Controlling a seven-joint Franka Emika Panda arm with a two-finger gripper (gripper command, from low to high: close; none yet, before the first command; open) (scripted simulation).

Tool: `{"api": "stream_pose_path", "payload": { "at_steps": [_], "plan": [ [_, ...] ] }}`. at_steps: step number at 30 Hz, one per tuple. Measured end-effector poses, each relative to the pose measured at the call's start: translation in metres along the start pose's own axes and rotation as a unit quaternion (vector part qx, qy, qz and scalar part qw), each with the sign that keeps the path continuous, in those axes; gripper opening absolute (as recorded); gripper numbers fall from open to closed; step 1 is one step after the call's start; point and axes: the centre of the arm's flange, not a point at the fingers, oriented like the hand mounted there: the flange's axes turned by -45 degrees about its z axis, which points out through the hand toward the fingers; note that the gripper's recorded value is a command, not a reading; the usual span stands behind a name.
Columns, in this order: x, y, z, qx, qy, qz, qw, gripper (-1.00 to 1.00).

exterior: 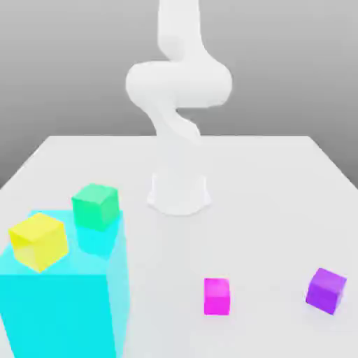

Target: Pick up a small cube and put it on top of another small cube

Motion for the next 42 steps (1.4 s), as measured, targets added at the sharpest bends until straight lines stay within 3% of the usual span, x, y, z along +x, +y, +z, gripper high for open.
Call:
{"api": "stream_pose_path", "payload": {
  "at_steps": [11, 24, 30, 31, 42],
  "plan": [
    [-0.069, -0.126, 0.203, 0.049, -0.150, -0.169, 0.973, 0.00],
    [-0.280, -0.263, 0.340, 0.146, -0.302, -0.362, 0.870, 0.00],
    [-0.346, -0.276, 0.390, 0.159, -0.318, -0.380, 0.854, 0.00],
    [-0.351, -0.276, 0.395, 0.159, -0.318, -0.380, 0.854, -1.00],
    [-0.322, -0.275, 0.363, 0.159, -0.318, -0.380, 0.854, -1.00]
  ]
}}
